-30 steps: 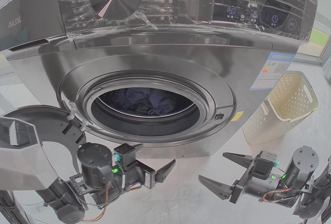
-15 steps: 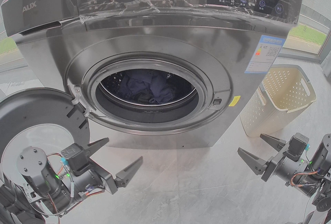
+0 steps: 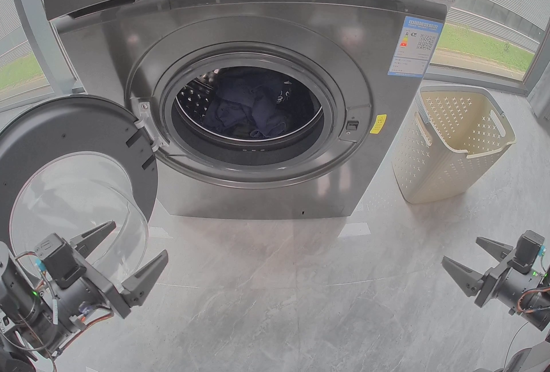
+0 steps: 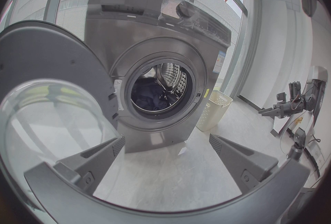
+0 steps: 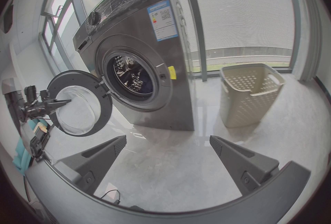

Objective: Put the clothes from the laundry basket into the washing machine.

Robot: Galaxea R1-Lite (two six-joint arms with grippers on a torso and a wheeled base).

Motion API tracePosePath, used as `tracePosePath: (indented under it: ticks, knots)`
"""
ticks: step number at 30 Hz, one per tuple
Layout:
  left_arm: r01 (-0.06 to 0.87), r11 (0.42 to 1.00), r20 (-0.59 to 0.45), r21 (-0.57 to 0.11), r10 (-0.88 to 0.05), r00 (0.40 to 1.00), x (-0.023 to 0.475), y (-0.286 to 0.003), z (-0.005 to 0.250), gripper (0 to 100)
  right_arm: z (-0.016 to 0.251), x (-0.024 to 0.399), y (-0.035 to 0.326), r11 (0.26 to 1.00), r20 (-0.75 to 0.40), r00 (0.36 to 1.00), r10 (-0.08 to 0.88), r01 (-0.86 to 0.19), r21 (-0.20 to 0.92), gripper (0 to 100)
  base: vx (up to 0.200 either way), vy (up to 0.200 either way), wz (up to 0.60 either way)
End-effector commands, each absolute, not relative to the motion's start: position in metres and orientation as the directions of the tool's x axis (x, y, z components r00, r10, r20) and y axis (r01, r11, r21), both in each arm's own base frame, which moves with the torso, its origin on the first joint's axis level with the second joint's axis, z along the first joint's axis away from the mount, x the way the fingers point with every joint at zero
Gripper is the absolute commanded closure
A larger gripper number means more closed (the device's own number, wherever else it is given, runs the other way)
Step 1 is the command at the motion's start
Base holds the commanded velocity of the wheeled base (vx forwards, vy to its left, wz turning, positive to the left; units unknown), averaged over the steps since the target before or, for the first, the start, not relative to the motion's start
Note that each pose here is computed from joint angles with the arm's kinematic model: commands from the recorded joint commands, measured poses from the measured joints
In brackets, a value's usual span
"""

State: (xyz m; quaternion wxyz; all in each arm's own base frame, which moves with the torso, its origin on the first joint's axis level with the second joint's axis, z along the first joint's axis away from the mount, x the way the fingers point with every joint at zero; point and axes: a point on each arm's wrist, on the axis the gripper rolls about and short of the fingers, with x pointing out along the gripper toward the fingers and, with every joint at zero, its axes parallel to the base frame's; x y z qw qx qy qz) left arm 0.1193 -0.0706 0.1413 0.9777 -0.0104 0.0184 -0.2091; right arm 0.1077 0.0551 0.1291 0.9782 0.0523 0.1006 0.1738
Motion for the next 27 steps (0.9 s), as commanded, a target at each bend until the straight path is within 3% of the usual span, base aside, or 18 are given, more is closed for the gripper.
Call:
tracePosePath:
  ticks: [1,10,17,20,23,26,27]
  knots:
    - [0.310,0.950,0.068,-0.035,-0.307,0.949,0.076,-0.033,0.152,0,0.131,0.054,0.018,0.965,-0.081,0.968,0.239,-0.228,0.127,0,-0.200,0.000,0.00]
    - [0.141,0.989,0.017,-0.035,-0.141,0.990,0.026,-0.004,0.127,0,0.098,-0.011,-0.004,0.987,0.006,0.995,0.104,-0.104,0.121,0,-0.022,0.000,0.00]
    - [0.088,0.995,0.006,-0.045,-0.087,0.996,0.009,0.000,0.113,0,0.085,-0.015,-0.004,0.991,-0.031,0.998,0.054,-0.049,0.127,0,-0.086,0.000,0.00]
    - [0.052,0.998,-0.049,-0.033,-0.054,0.997,-0.005,0.000,0.095,0,0.083,-0.014,-0.006,0.995,-0.047,0.998,-0.035,0.039,0.089,0,0.000,0.000,0.00]
    - [0.041,0.998,-0.012,-0.046,-0.041,0.999,-0.016,-0.003,0.084,0,0.083,-0.015,-0.006,0.994,-0.045,0.995,-0.094,0.096,0.056,0,0.000,0.000,0.00]
    - [0.077,0.996,-0.020,-0.044,-0.078,0.997,-0.016,-0.004,0.084,0,0.082,-0.018,-0.002,0.995,-0.018,0.996,-0.087,0.088,0.041,0,0.000,0.000,0.00]
    - [0.064,0.997,-0.012,-0.037,-0.064,0.998,-0.016,-0.004,0.084,0,0.077,-0.021,0.000,1.000,-0.012,1.000,-0.012,0.012,0.006,0,0.000,0.000,0.00]
